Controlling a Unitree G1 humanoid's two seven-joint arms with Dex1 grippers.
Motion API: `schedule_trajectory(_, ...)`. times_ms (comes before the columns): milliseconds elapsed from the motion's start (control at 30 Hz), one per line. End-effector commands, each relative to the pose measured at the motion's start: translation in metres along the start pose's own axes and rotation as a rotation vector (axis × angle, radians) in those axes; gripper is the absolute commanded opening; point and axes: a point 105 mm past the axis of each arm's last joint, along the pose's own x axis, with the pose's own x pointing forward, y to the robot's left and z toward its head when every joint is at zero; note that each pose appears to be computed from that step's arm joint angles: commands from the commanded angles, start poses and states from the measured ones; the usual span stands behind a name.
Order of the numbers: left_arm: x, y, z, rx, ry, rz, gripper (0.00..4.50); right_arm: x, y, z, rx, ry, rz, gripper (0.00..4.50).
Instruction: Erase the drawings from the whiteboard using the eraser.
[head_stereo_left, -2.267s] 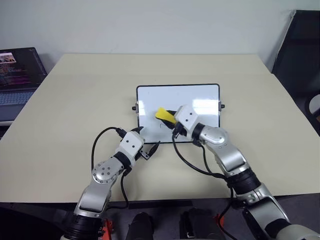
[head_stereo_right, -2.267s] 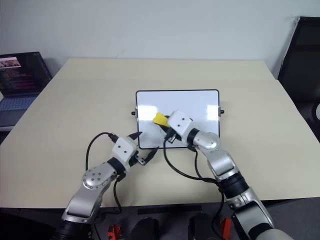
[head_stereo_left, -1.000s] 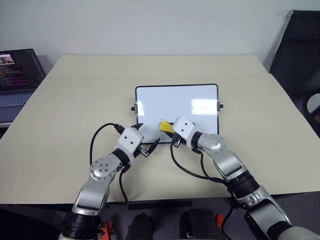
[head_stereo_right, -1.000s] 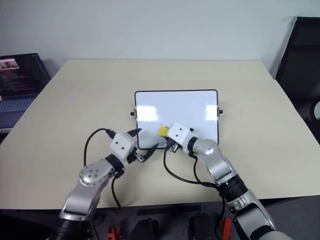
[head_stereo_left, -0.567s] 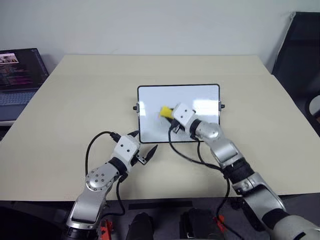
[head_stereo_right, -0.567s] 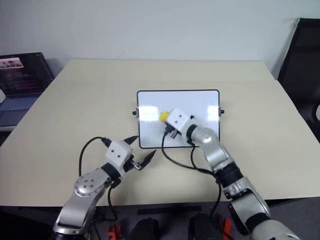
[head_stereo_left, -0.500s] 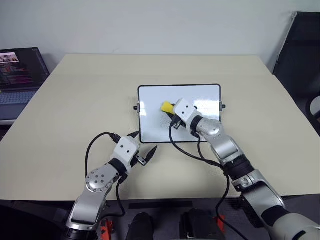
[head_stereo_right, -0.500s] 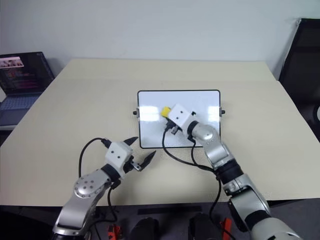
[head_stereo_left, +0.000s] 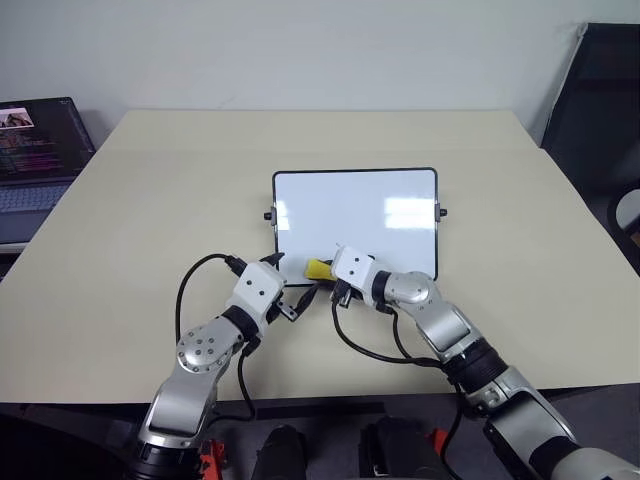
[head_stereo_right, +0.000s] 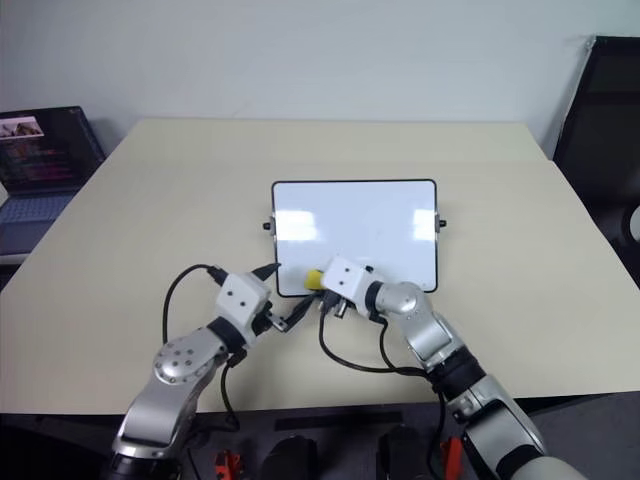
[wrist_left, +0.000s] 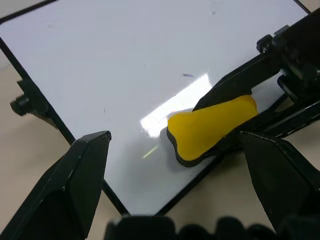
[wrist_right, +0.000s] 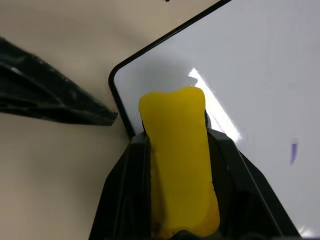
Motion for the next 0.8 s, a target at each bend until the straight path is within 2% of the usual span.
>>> schedule_trajectory(33, 0.003, -0.001, 0.009, 0.014, -0.035, -0.008, 4.50, -0.014, -0.053, -0.011, 0.007, 0.053, -0.211, 1.17)
schedule_trajectory(133, 0.003, -0.002, 0.008, 0.016, -0.035, -0.015, 4.50, -0.022, -0.070, -0.018, 0.004, 0.077, -0.288, 1.17)
schedule_trajectory(233, 0.003, -0.002, 0.008, 0.020, -0.034, -0.023, 4.50, -0.027, -0.073, -0.026, 0.007, 0.098, -0.305, 1.17)
schedule_trajectory(300, 0.003, -0.003, 0.008, 0.022, -0.036, -0.028, 4.50, -0.028, -0.063, -0.030, 0.017, 0.098, -0.271, 1.17)
schedule_trajectory(433, 0.003, -0.003, 0.009, 0.023, -0.038, -0.031, 4.50, -0.029, -0.011, -0.047, 0.029, 0.146, -0.088, 1.17)
schedule_trajectory(533, 0.002, -0.003, 0.010, 0.024, -0.038, -0.032, 4.50, -0.033, 0.000, -0.052, 0.036, 0.170, -0.055, 1.17)
schedule_trajectory(667, 0.002, -0.003, 0.010, 0.026, -0.037, -0.031, 4.50, -0.034, -0.017, -0.051, 0.029, 0.176, -0.108, 1.17)
schedule_trajectory(800, 0.003, -0.002, 0.010, 0.028, -0.037, -0.032, 4.50, -0.029, -0.056, -0.036, 0.021, 0.133, -0.242, 1.17)
